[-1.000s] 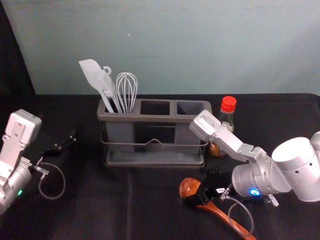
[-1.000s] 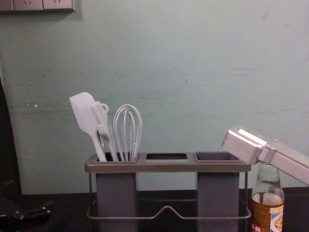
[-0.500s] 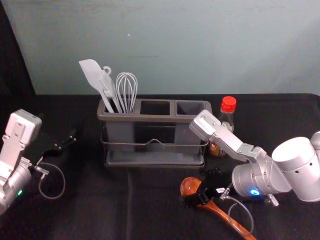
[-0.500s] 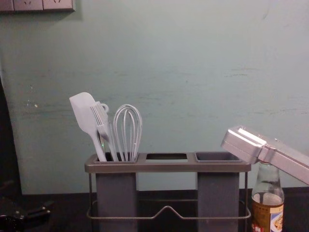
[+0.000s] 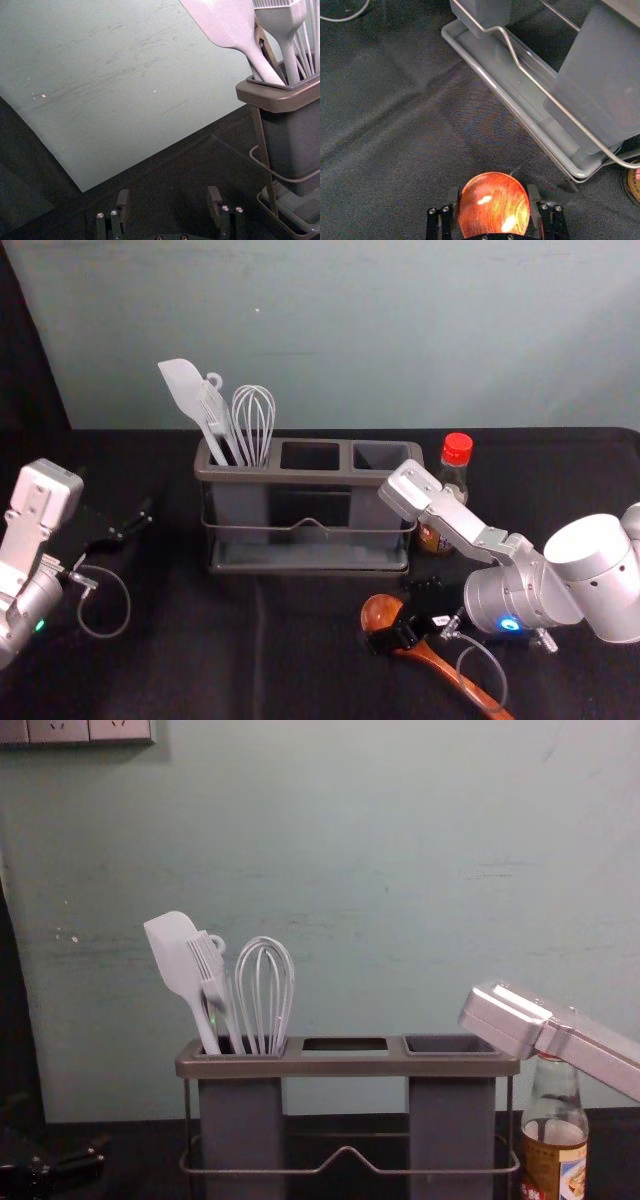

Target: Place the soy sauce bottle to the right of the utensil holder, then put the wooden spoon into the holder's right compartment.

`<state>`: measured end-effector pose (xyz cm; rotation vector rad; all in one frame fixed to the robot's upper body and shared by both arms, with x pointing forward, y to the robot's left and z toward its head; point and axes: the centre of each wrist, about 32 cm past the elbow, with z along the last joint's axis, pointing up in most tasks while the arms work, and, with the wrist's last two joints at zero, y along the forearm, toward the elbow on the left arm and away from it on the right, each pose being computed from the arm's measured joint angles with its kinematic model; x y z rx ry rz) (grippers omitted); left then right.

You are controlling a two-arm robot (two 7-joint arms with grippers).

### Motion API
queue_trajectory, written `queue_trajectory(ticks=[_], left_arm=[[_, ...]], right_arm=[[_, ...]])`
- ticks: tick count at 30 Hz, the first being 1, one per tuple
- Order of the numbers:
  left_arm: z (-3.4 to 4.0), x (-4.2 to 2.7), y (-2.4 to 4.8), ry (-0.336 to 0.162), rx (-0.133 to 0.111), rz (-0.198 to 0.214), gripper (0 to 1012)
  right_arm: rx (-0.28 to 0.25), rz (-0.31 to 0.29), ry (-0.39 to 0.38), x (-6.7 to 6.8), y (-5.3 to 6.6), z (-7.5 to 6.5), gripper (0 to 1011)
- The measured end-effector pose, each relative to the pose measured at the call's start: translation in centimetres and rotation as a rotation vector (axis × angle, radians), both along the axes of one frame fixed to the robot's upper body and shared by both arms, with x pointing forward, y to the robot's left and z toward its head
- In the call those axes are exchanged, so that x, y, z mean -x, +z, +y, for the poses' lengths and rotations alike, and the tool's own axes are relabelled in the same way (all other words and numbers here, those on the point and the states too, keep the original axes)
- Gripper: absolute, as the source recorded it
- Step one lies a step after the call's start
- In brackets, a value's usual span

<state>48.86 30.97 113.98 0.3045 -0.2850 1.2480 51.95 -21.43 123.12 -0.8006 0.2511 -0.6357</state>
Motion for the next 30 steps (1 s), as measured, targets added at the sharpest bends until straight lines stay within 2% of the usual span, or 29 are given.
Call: queue_trajectory(ticks=[3, 8, 18, 26, 30], left_arm=[[0.0, 0.0, 0.0, 0.0, 0.0, 0.0, 1012], [0.0, 0.0, 0.0, 0.0, 0.0, 0.0, 1012], [0.0, 0.0, 0.0, 0.0, 0.0, 0.0, 1011], [0.0, 0.0, 0.0, 0.0, 0.0, 0.0, 1012], [0.0, 0.0, 0.0, 0.0, 0.0, 0.0, 1012]], right_arm=[[-0.002, -0.005, -0.007, 0.1, 0.0, -0.1, 833], [-0.02, -0.056, -0.048, 1.0, 0.5, -0.6, 834], [-0.102, -0.248, -0.059, 3.8, 2.7, -1.4, 834], [-0.15, -0.35, -0.049, 5.4, 4.0, -1.8, 833], [-0.161, -0.375, -0.051, 5.8, 4.4, -2.0, 833]])
